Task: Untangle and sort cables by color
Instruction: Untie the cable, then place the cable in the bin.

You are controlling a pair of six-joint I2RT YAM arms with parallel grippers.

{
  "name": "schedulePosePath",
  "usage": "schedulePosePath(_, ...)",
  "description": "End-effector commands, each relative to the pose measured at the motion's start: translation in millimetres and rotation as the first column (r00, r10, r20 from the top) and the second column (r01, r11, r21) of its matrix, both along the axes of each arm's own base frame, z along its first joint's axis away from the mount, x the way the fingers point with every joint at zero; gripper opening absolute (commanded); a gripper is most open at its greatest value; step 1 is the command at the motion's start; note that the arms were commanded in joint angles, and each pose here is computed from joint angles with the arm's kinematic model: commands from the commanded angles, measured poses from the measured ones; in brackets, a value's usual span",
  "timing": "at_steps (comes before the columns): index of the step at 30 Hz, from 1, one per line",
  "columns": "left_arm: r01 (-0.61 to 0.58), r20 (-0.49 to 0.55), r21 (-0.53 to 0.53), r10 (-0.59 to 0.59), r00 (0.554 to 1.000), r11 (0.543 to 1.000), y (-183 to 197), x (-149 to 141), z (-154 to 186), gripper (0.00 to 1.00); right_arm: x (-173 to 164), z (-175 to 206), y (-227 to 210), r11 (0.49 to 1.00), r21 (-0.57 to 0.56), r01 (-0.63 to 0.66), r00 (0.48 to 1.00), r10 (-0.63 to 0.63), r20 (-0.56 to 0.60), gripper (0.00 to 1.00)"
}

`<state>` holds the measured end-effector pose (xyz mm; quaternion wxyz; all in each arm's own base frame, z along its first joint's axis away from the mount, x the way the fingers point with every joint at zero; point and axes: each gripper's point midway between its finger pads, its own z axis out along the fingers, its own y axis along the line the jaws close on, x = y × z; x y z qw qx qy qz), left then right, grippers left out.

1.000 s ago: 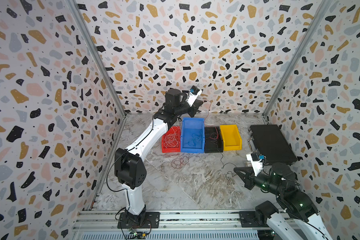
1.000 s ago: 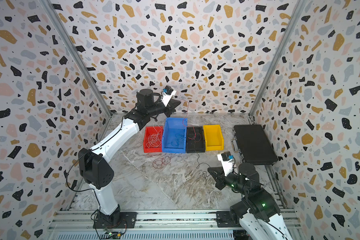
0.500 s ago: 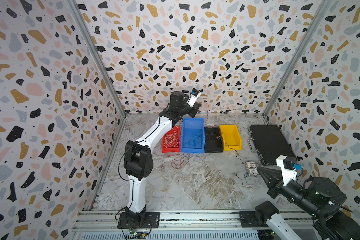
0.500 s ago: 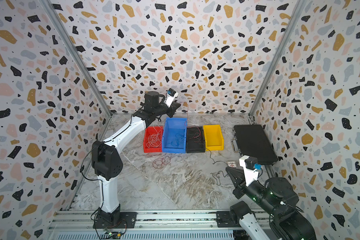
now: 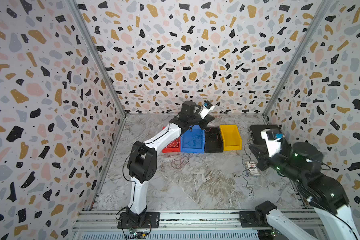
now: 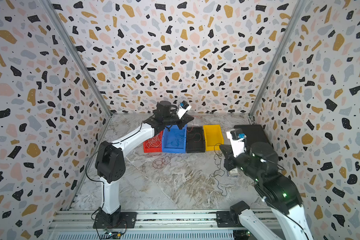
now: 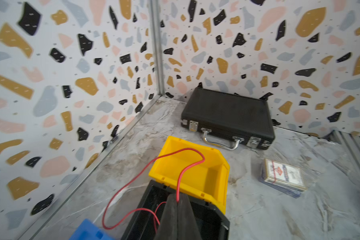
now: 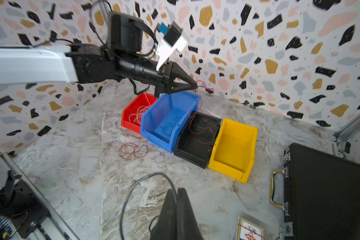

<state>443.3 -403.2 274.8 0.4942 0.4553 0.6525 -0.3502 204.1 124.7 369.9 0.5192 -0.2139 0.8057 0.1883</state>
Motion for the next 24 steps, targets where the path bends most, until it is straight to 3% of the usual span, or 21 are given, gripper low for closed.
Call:
schedulePosePath(1, 0.046, -0.021, -0.03, -0.046, 0.999, 0.998, -2.6, -0.5, -14.5, 0.0, 17.7, 26.4, 5.0, 1.0, 0.011, 0.012, 0.997, -0.013, 0.08, 0.02)
schedulePosePath(13, -0.014, -0.074, 0.029, 0.016, 0.997, 0.999, 5.1, 9.4, -67.4, 0.0, 112.9, 9.2, 4.5, 0.975, -0.152, 0.163, 0.986, -0.153, 0.071, 0.02)
schedulePosePath(24, -0.022, -0.1, 0.071, 0.029, 0.995, 0.997, -1.6, 23.6, -88.6, 0.0, 198.5, -15.2, -12.2, 0.972, -0.123, 0.201, 0.979, -0.204, -0.015, 0.01)
